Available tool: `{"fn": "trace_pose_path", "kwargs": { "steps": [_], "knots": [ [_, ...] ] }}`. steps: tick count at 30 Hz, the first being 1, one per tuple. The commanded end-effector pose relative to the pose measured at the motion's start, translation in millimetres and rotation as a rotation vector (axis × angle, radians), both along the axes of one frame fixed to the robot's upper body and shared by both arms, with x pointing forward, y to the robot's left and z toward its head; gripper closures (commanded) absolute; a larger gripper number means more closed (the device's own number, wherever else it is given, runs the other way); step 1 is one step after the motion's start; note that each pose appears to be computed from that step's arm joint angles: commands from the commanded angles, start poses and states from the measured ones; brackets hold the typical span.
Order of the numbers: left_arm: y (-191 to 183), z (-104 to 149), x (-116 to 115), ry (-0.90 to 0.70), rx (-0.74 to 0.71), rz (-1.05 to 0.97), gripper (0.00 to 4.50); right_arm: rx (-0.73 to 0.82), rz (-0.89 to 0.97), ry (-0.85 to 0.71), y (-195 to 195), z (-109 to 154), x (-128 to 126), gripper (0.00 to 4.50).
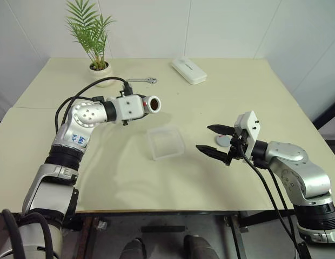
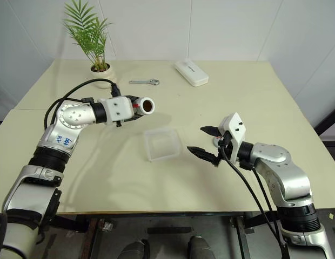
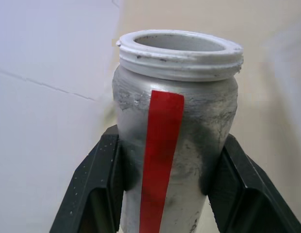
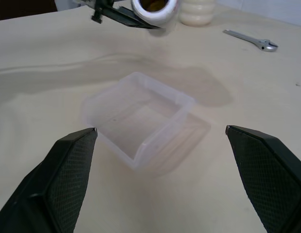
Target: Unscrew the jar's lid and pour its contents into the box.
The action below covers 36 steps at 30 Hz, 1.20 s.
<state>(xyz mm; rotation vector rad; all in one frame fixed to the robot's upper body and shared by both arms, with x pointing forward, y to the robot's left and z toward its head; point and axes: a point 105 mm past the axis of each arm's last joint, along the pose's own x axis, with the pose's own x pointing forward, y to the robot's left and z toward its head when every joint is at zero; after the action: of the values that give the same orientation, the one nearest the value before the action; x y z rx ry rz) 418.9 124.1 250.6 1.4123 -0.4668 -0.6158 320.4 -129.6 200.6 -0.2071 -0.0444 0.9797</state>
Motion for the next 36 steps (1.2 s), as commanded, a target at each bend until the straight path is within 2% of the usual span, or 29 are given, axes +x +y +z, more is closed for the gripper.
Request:
{"fn": "trace_pose_path", "kwargs": {
  "steps": [1,3,6,9,15,18,21,29,32,36],
  "knots": [
    [-14,26,-4,-0.339,0.174,-0.030,2.63,0.031,-0.015,-0.051,-2,11,0,0.03],
    [-16,23,-2,-0.372,0.203,-0.041,2.63,0.037,-0.016,-0.050,-2,11,0,0.03],
    [-27,27,-7,-0.714,0.419,-0.067,2.63,0.050,-0.019,-0.046,0,10,0,0.03],
    [-31,21,-11,-0.888,0.502,-0.103,2.63,0.067,-0.027,-0.042,2,8,0,0.03],
    [-33,2,-12,-0.935,0.566,-0.193,2.63,0.106,-0.045,-0.036,4,8,0,0.03],
    [-43,3,-21,-1.050,0.597,-0.267,2.63,0.119,-0.047,-0.028,5,5,0,0.03],
    [-42,-1,-16,-1.035,0.647,-0.263,2.63,0.134,-0.046,-0.025,6,5,0,0.03],
    [-35,-5,-17,-0.954,0.659,-0.275,2.63,0.147,-0.049,-0.027,6,6,3,0.03],
    [-31,0,-19,-0.904,0.606,-0.269,2.63,0.145,-0.047,-0.024,7,4,4,0.03],
    [-19,21,-17,-0.791,0.442,-0.189,2.63,0.142,-0.039,-0.020,7,4,3,0.03]
  ]
}}
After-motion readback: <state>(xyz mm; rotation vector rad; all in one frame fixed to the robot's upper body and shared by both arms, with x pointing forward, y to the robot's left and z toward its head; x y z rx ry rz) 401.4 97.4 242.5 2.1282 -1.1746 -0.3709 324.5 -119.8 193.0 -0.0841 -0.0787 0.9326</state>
